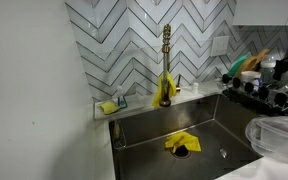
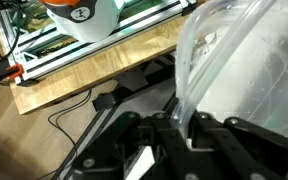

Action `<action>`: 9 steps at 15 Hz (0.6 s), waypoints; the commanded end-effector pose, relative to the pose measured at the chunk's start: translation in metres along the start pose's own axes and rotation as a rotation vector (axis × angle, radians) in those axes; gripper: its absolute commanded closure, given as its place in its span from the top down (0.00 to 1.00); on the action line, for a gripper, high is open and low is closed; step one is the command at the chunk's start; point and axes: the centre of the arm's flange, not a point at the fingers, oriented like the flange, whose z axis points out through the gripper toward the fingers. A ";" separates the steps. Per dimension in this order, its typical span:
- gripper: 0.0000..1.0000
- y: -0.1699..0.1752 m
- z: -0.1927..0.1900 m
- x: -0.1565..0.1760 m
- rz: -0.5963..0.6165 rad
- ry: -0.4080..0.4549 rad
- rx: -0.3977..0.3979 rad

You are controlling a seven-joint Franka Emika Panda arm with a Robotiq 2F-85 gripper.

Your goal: Pick up the bigger clear lunch box and put it on the counter, pick up the smaller clear lunch box and put it in the bigger clear lunch box, pick up the lunch boxes and put them in the sink, open the tap

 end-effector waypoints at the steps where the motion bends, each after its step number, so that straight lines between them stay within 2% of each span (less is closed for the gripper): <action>1: 0.07 0.003 0.000 0.002 0.005 -0.002 0.005; 6: 0.07 0.004 -0.001 0.003 0.008 -0.004 0.007; 7: 0.02 0.004 -0.001 0.003 0.008 -0.003 0.007; 9: 0.02 -0.025 0.011 0.001 -0.069 0.012 -0.004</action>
